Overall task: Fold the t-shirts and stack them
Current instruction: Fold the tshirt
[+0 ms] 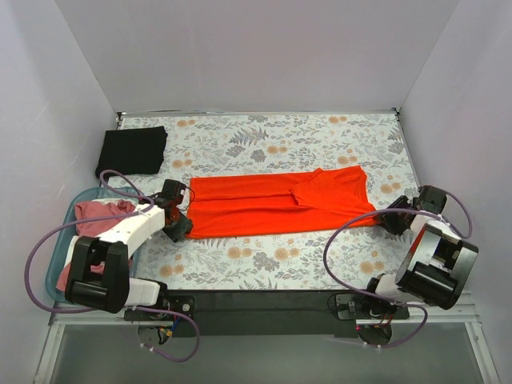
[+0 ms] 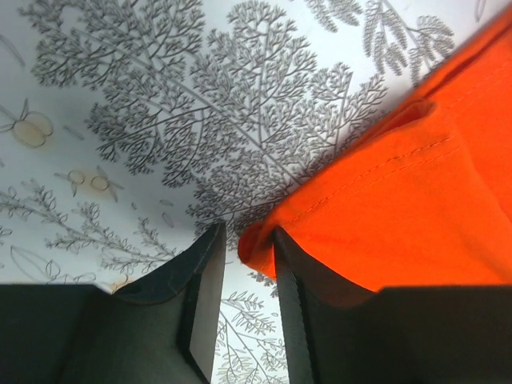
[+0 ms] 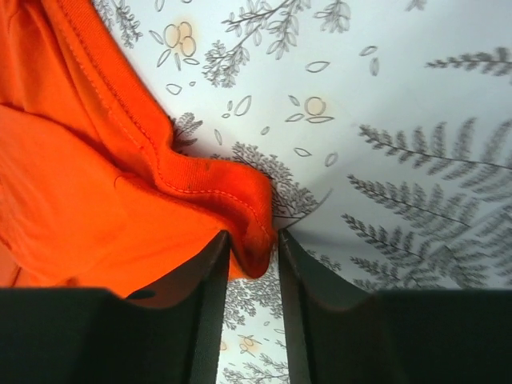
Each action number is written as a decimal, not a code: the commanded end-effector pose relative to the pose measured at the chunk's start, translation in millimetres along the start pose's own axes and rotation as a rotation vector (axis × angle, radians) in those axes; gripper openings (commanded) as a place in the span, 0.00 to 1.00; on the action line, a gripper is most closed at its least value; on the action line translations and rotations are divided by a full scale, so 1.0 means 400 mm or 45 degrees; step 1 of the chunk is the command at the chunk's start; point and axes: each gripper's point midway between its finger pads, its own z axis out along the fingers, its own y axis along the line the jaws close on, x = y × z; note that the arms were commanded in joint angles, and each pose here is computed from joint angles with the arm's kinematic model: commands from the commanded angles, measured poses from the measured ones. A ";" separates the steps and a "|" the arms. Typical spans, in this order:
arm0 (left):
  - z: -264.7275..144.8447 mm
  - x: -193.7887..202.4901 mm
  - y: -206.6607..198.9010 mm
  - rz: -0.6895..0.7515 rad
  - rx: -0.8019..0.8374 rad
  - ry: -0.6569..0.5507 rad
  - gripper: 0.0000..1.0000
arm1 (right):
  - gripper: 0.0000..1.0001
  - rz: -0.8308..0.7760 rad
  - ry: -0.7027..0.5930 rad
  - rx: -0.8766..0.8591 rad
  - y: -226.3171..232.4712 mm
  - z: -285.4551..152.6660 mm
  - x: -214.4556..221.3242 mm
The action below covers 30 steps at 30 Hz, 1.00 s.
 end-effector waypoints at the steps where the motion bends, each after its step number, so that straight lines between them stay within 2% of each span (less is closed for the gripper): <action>1: -0.030 -0.013 0.024 -0.001 -0.020 -0.028 0.31 | 0.41 -0.048 -0.037 0.126 -0.048 -0.030 0.001; 3: -0.051 -0.027 0.019 -0.010 0.005 -0.060 0.44 | 0.46 -0.074 -0.093 0.114 -0.030 -0.055 -0.018; 7: -0.107 -0.079 0.004 0.001 0.056 -0.170 0.54 | 0.46 -0.133 -0.180 0.030 0.034 -0.089 -0.036; 11: -0.174 -0.126 -0.020 0.065 0.113 -0.249 0.56 | 0.46 -0.251 -0.228 -0.088 0.120 -0.112 -0.034; 14: -0.213 -0.151 -0.082 0.154 0.232 -0.269 0.56 | 0.46 -0.325 -0.228 -0.187 0.180 -0.118 -0.014; 17: -0.222 -0.172 -0.187 0.268 0.384 -0.280 0.56 | 0.46 -0.419 -0.202 -0.368 0.258 -0.117 0.027; 18: -0.201 -0.155 -0.221 0.313 0.412 -0.223 0.56 | 0.46 -0.417 -0.174 -0.411 0.273 -0.115 0.041; 20: -0.202 -0.178 -0.301 0.342 0.492 -0.230 0.57 | 0.46 -0.412 -0.125 -0.444 0.289 -0.098 0.061; 22: -0.148 -0.167 -0.354 0.395 0.480 -0.150 0.57 | 0.46 -0.378 -0.079 -0.459 0.293 -0.083 0.080; 23: -0.166 -0.189 -0.410 0.410 0.530 -0.182 0.57 | 0.46 -0.368 -0.070 -0.470 0.297 -0.073 0.083; 24: -0.117 -0.181 -0.428 0.450 0.496 -0.146 0.56 | 0.46 -0.330 -0.033 -0.470 0.293 -0.066 0.097; 26: -0.115 -0.199 -0.497 0.484 0.541 -0.177 0.54 | 0.45 -0.304 -0.008 -0.500 0.299 -0.045 0.106; 28: -0.061 -0.188 -0.527 0.537 0.531 -0.143 0.53 | 0.43 -0.246 0.066 -0.510 0.296 -0.028 0.130; 30: -0.051 -0.197 -0.567 0.568 0.548 -0.164 0.51 | 0.42 -0.219 0.103 -0.505 0.290 -0.004 0.139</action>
